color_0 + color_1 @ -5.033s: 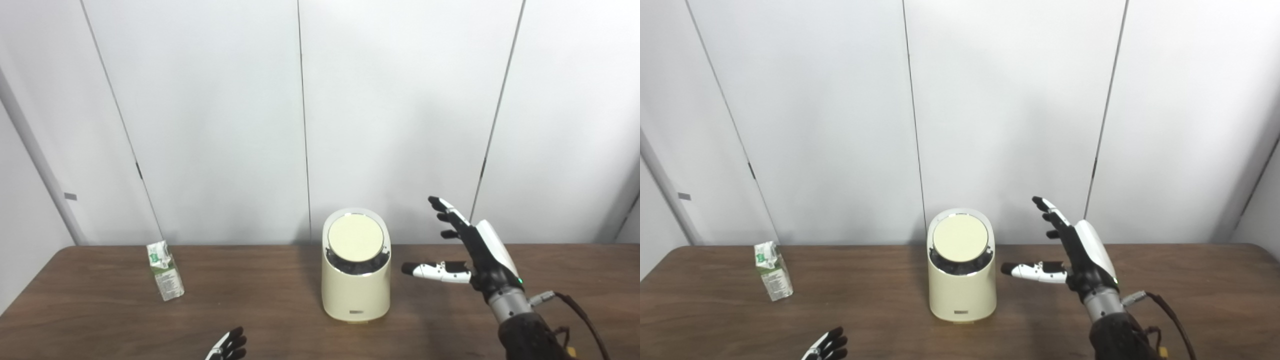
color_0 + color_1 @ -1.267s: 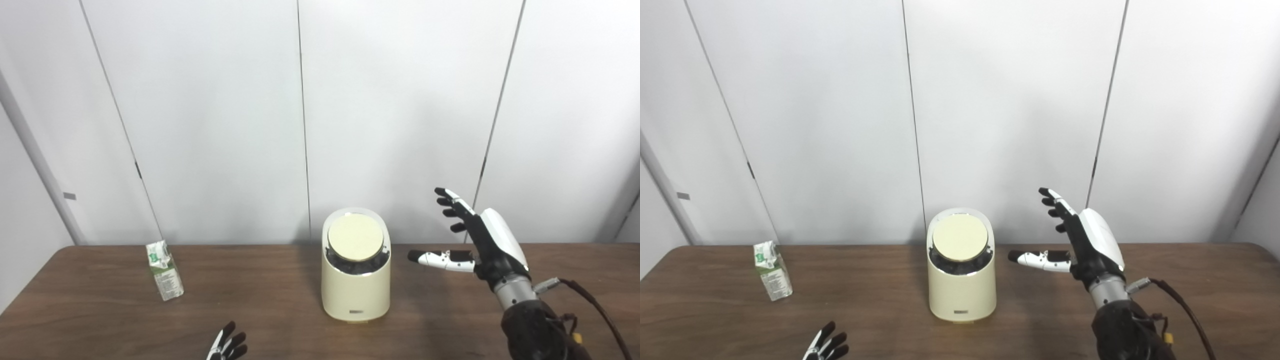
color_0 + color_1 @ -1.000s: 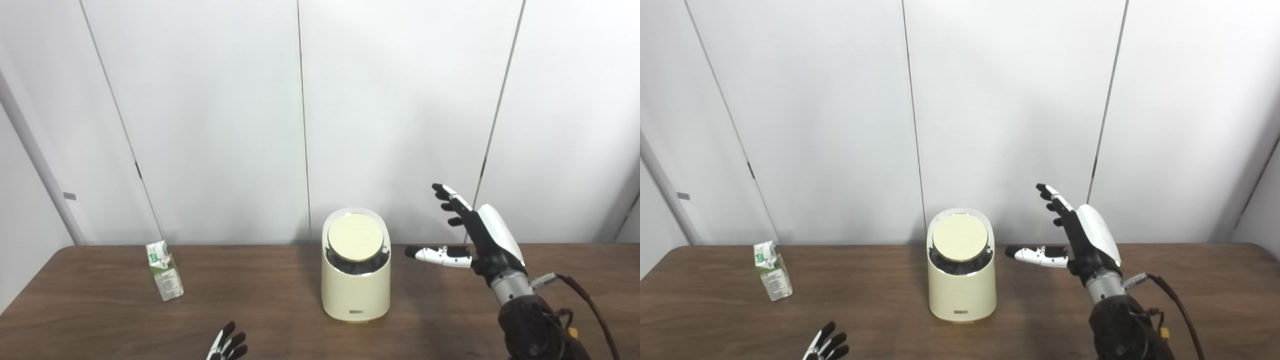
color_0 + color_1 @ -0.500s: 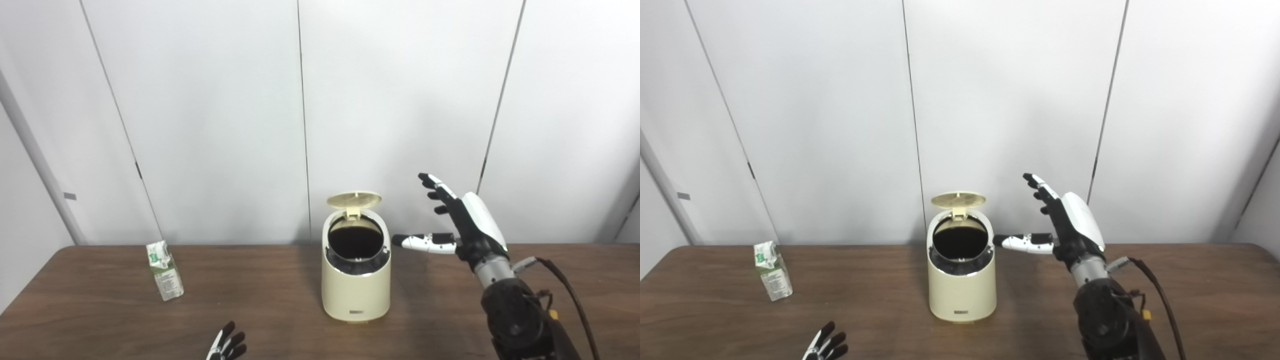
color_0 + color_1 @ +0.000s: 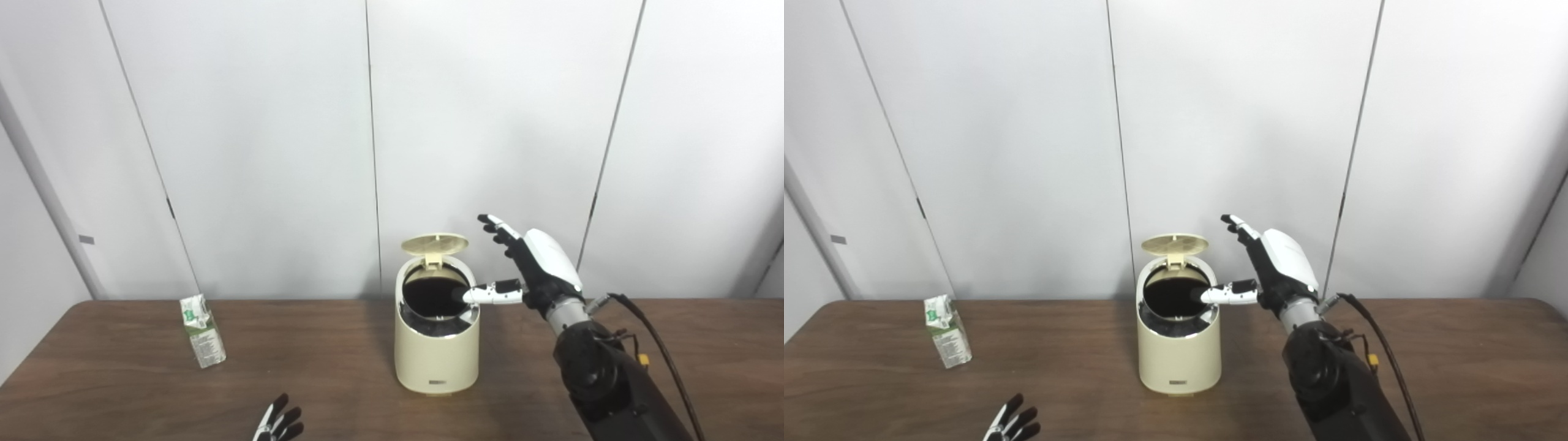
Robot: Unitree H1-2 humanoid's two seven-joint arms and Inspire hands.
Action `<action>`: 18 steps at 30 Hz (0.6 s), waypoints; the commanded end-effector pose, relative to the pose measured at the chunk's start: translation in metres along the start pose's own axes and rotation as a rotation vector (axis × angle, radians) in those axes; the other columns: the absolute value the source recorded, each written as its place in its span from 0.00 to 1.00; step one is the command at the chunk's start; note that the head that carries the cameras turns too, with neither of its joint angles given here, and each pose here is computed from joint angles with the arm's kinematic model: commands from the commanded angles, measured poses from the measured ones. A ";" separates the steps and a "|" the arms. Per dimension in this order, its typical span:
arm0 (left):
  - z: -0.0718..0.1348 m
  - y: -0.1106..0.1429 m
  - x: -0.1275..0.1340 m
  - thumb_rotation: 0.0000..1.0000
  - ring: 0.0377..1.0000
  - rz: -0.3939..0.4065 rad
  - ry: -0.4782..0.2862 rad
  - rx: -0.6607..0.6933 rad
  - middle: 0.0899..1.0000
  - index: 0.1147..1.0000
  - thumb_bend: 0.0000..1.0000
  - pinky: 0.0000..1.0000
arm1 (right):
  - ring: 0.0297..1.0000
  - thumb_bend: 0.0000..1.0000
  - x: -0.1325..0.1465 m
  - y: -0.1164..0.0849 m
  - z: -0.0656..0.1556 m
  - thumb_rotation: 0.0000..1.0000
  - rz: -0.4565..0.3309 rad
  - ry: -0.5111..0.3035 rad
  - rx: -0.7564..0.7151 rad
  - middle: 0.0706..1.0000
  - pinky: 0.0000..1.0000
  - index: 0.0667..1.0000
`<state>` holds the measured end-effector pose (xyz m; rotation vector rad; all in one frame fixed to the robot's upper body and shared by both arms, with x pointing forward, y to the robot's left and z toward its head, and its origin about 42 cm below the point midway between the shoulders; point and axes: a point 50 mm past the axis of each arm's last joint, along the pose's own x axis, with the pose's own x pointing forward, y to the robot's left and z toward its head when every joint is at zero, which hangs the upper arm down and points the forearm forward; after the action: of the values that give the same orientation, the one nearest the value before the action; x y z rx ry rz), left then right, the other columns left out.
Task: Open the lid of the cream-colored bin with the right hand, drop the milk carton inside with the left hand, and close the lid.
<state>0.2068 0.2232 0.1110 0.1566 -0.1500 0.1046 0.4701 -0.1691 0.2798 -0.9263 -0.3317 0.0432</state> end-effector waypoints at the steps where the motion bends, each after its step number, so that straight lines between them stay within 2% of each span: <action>1: -0.015 -0.003 -0.030 0.39 0.86 0.016 0.094 -0.006 0.89 0.99 0.21 0.77 | 0.86 0.70 0.012 -0.021 0.017 0.36 -0.071 -0.082 -0.007 0.88 0.77 0.91; 10: -0.015 -0.001 -0.030 0.41 0.87 0.013 0.092 -0.009 0.90 1.00 0.22 0.79 | 0.85 0.68 0.002 -0.034 0.007 0.39 -0.098 -0.061 0.026 0.88 0.74 0.91; 15: -0.015 0.000 -0.030 0.45 0.87 0.010 0.096 -0.008 0.90 1.00 0.24 0.80 | 0.84 0.66 -0.002 -0.043 0.002 0.38 -0.113 -0.046 0.073 0.88 0.72 0.92; 18: -0.015 -0.001 -0.030 0.42 0.88 0.016 0.094 -0.019 0.90 1.00 0.23 0.80 | 0.85 0.66 -0.007 -0.051 -0.004 0.38 -0.132 -0.007 0.132 0.90 0.73 0.92</action>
<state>0.2068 0.2235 0.1110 0.1518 -0.1464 0.1041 0.4593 -0.2012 0.2887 -0.8037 -0.3303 -0.0163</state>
